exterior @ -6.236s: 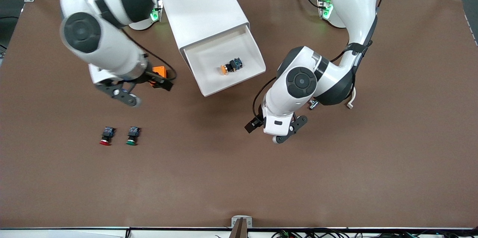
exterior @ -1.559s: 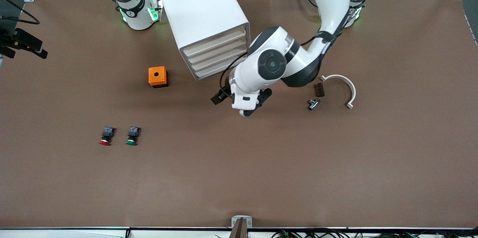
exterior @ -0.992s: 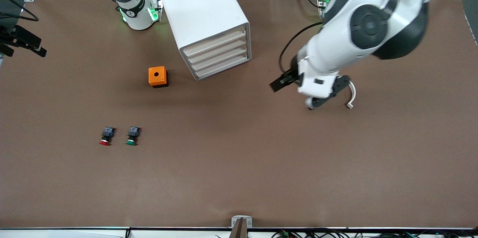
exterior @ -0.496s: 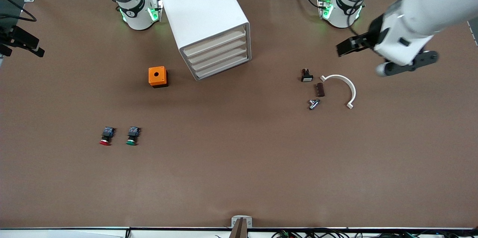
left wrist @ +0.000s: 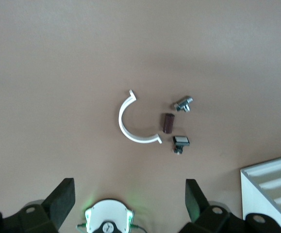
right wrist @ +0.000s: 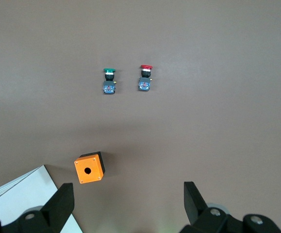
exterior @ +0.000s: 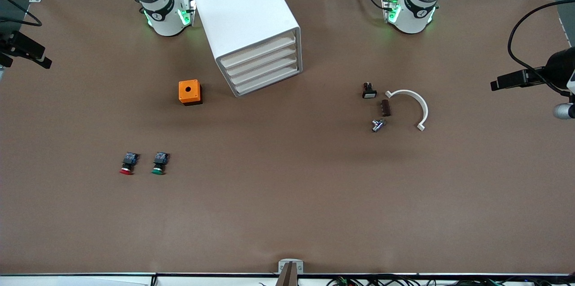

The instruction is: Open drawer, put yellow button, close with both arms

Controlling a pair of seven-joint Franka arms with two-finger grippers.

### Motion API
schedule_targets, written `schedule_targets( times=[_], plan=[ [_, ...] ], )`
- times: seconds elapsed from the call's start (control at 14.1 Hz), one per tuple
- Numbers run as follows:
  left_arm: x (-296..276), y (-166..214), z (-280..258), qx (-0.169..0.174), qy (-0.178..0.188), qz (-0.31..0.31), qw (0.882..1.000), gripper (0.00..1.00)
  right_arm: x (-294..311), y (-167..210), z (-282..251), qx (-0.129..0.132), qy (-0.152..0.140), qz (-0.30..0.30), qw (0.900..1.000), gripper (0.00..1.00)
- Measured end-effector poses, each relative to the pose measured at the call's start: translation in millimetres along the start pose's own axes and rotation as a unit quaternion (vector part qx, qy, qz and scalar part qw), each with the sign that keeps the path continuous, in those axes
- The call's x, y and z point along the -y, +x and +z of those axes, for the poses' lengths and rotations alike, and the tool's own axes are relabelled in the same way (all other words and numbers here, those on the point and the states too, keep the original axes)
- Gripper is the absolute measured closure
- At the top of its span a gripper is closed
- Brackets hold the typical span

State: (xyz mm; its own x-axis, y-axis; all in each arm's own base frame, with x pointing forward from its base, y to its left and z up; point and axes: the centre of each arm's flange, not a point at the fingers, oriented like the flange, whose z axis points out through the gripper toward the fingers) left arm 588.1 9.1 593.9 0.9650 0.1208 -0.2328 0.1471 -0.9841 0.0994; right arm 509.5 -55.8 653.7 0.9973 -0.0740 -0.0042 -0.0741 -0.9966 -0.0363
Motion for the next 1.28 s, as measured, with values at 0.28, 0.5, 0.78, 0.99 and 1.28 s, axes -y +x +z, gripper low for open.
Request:
schedule_targets(
  times=[0.28,0.5,0.78,0.99,1.28],
  plan=[
    [5,-6,13,-0.080,-0.015,-0.003,0.997,0.00,-1,0,0,0.000,0.000,0.001,1.000,0.00],
    [2,-18,6,-0.115,0.000,0.004,0.993,0.00,-1,0,0,0.000,0.000,0.001,1.000,0.00],
    [-28,-35,-26,-0.161,0.042,0.032,0.986,0.00,1,0,0,0.000,0.000,0.000,1.000,0.00],
    [-34,-40,-34,-0.165,0.042,0.035,0.985,0.00,1,0,0,0.000,0.000,0.000,1.000,0.00],
    [-31,-34,-27,-0.154,0.044,0.033,0.987,0.00,1,0,0,0.000,0.000,0.000,1.000,0.00]
  ],
)
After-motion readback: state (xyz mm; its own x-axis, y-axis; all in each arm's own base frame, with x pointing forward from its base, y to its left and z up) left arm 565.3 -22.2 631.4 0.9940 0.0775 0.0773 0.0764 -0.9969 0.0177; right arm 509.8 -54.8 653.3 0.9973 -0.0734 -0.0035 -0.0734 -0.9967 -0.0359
